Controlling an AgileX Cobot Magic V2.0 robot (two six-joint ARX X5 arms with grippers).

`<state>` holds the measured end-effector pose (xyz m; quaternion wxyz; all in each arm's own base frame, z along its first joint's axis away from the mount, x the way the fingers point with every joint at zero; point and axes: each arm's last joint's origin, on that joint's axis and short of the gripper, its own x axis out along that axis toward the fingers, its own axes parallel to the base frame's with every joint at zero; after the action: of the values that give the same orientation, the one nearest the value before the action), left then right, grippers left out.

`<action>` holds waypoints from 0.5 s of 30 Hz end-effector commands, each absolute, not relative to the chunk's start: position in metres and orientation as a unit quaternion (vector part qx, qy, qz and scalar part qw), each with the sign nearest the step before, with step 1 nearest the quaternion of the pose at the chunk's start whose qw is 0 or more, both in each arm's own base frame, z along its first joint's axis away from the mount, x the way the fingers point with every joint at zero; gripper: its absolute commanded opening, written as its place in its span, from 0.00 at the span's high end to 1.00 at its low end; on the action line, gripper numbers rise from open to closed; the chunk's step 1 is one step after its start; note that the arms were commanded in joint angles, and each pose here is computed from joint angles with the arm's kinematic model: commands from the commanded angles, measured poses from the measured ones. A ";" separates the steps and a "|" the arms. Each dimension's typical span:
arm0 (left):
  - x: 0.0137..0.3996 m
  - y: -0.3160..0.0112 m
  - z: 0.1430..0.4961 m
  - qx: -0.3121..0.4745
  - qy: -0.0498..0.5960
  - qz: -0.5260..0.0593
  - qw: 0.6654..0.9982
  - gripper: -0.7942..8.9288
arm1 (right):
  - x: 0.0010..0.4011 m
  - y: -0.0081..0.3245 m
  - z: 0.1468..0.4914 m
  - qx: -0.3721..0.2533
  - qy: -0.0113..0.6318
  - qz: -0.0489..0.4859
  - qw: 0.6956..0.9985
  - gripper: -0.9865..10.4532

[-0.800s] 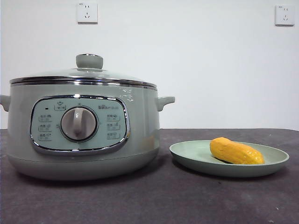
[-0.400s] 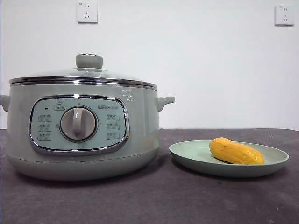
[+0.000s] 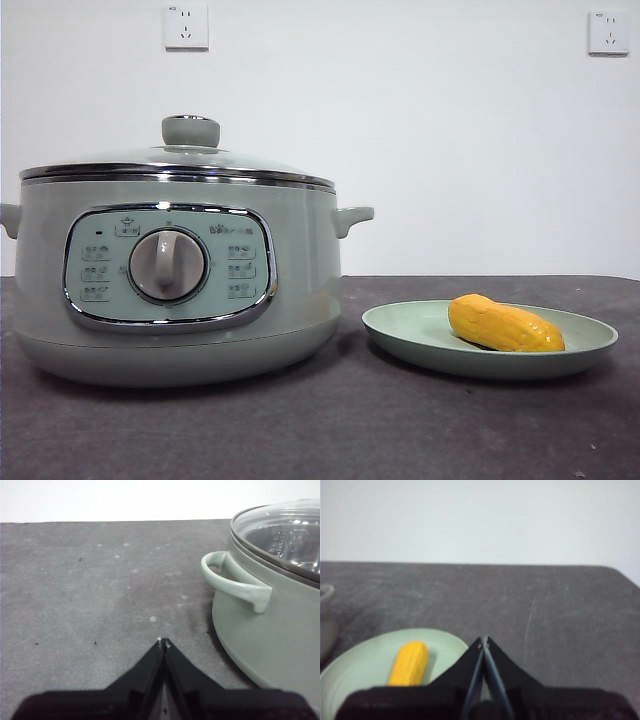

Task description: Take the corn out from the steamer,put the corn on the plate,close the lid

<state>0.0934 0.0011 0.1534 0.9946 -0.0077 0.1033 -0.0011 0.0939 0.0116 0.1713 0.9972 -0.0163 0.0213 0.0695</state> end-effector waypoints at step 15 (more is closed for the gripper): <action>0.094 0.001 0.148 -0.011 0.107 -0.001 0.994 0.92 | 0.095 0.011 0.148 0.012 0.090 0.064 0.994 0.91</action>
<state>0.0934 0.0011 0.1534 0.9946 -0.0077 0.1033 -0.0011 0.0950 0.0117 0.1521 0.9943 0.0045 0.0814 0.0681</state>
